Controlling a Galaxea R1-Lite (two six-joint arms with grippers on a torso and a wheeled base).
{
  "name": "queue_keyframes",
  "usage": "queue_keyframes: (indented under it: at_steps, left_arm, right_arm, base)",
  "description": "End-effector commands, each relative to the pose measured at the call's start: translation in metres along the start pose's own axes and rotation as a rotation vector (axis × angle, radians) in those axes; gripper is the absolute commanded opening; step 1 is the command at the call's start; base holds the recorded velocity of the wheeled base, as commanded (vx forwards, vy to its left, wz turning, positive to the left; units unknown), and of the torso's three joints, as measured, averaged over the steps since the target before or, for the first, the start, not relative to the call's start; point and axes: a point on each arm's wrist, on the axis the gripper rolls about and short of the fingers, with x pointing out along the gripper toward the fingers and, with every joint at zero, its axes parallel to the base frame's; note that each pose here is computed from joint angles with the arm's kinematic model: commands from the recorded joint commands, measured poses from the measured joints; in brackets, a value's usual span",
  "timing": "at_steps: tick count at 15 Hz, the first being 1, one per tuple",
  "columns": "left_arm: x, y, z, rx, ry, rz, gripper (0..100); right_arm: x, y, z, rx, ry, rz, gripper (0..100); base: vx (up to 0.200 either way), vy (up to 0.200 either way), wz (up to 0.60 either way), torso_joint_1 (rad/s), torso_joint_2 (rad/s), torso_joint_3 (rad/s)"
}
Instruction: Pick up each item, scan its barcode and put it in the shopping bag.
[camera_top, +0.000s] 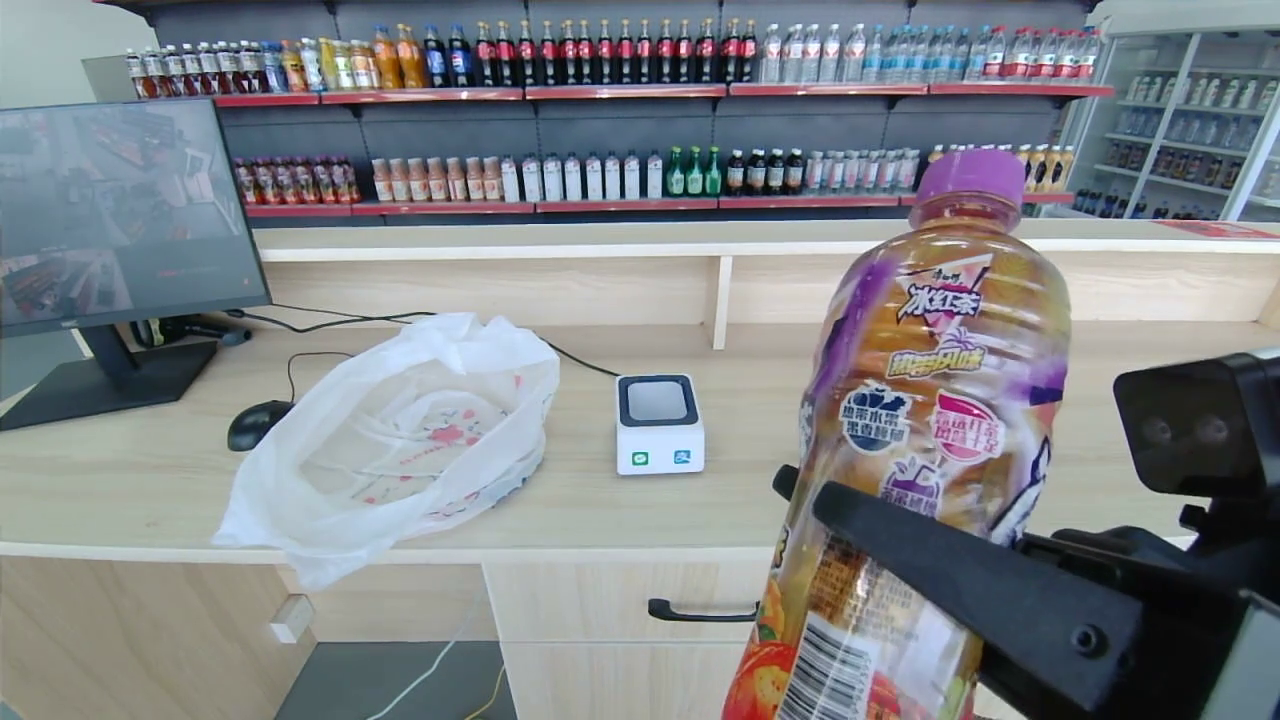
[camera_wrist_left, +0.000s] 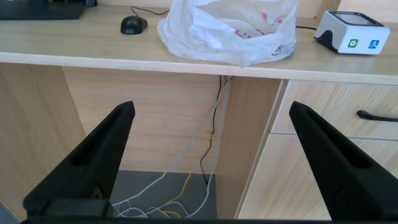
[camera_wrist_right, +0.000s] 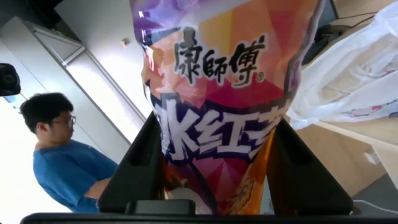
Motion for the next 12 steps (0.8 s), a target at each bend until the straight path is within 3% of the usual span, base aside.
queue_keyframes:
  at_steps: [1,6,12]
  left_arm:
    - [0.0,0.0,0.0,0.0,-0.001,0.001,100]
    - [0.0,0.0,0.0,0.0,0.001,-0.001,100]
    - [0.0,0.0,0.0,-0.001,0.001,0.001,100]
  right_arm:
    - [0.001,-0.008,0.0,-0.04,0.0,-0.03,0]
    - [0.0,-0.02,-0.001,-0.272,0.006,-0.097,0]
    - [-0.002,-0.029,-0.003,-0.629,-0.044,-0.304,0]
  base:
    - [0.0,0.0,0.0,0.0,0.0,0.0]
    - [0.0,0.0,0.0,0.0,0.0,0.0]
    - [0.0,0.0,0.0,0.0,0.0,0.0]
